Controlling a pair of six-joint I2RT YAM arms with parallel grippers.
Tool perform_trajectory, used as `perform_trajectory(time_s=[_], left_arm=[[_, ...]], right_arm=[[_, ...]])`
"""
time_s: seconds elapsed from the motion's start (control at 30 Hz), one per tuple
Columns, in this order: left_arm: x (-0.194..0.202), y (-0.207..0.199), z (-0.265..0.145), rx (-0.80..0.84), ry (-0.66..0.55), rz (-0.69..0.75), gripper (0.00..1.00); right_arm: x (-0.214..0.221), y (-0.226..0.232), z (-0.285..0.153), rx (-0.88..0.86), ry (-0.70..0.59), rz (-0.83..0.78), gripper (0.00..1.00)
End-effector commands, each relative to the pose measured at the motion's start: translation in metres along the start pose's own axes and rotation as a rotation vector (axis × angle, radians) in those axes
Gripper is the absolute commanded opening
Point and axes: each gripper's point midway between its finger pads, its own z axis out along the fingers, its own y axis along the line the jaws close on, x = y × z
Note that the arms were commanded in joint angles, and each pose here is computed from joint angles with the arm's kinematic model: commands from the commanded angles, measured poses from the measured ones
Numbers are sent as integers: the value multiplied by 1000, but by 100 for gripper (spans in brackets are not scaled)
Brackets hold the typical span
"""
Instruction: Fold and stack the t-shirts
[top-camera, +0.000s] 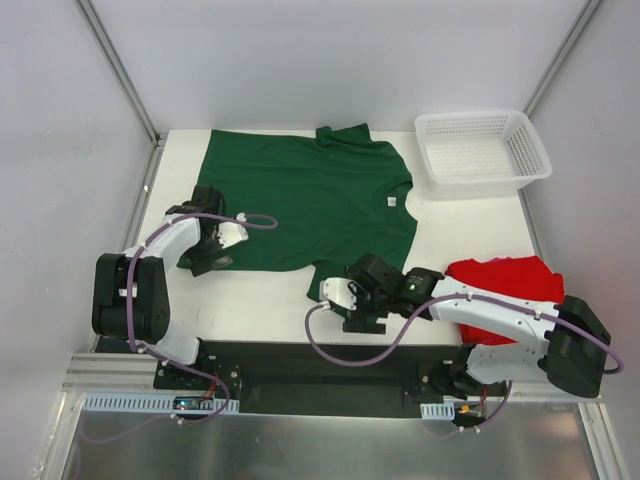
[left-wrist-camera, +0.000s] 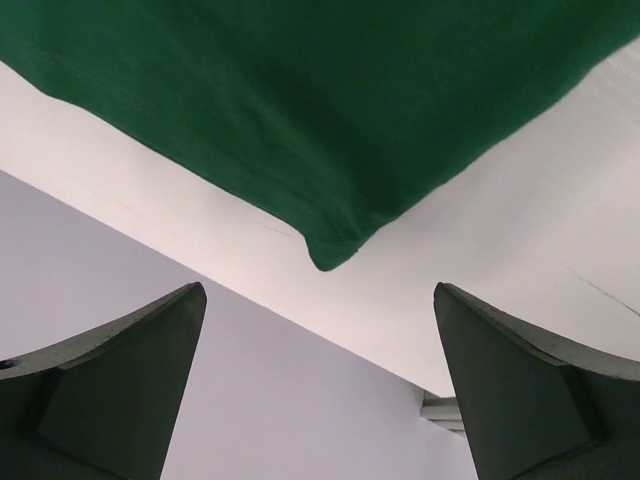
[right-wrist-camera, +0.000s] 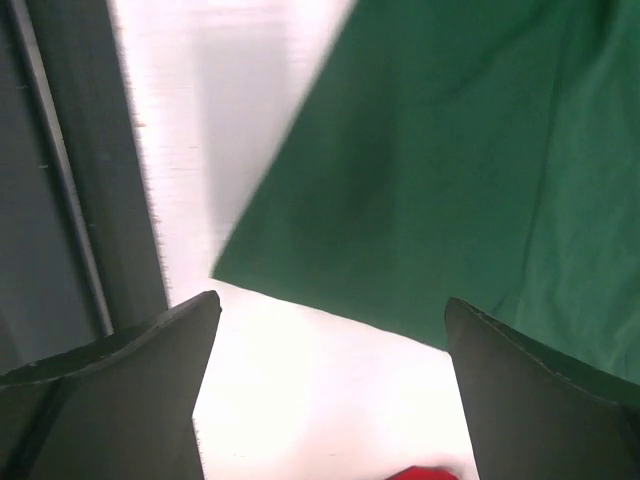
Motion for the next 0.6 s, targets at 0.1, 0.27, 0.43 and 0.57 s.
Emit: perform_trajectory(time_s=[0.1, 0.27, 0.43, 0.57], left_arm=[[-6, 20, -1, -61, -36, 31, 99], [-7, 23, 2, -61, -29, 44, 99], [-8, 30, -1, -79, -25, 25, 99], [-8, 33, -3, -87, -22, 12, 99]], right_arm=[[0, 46, 0, -102, 22, -127, 99], [9, 60, 9, -131, 43, -164, 99], [26, 64, 14, -136, 73, -201, 98], [34, 64, 19, -127, 95, -210, 96]])
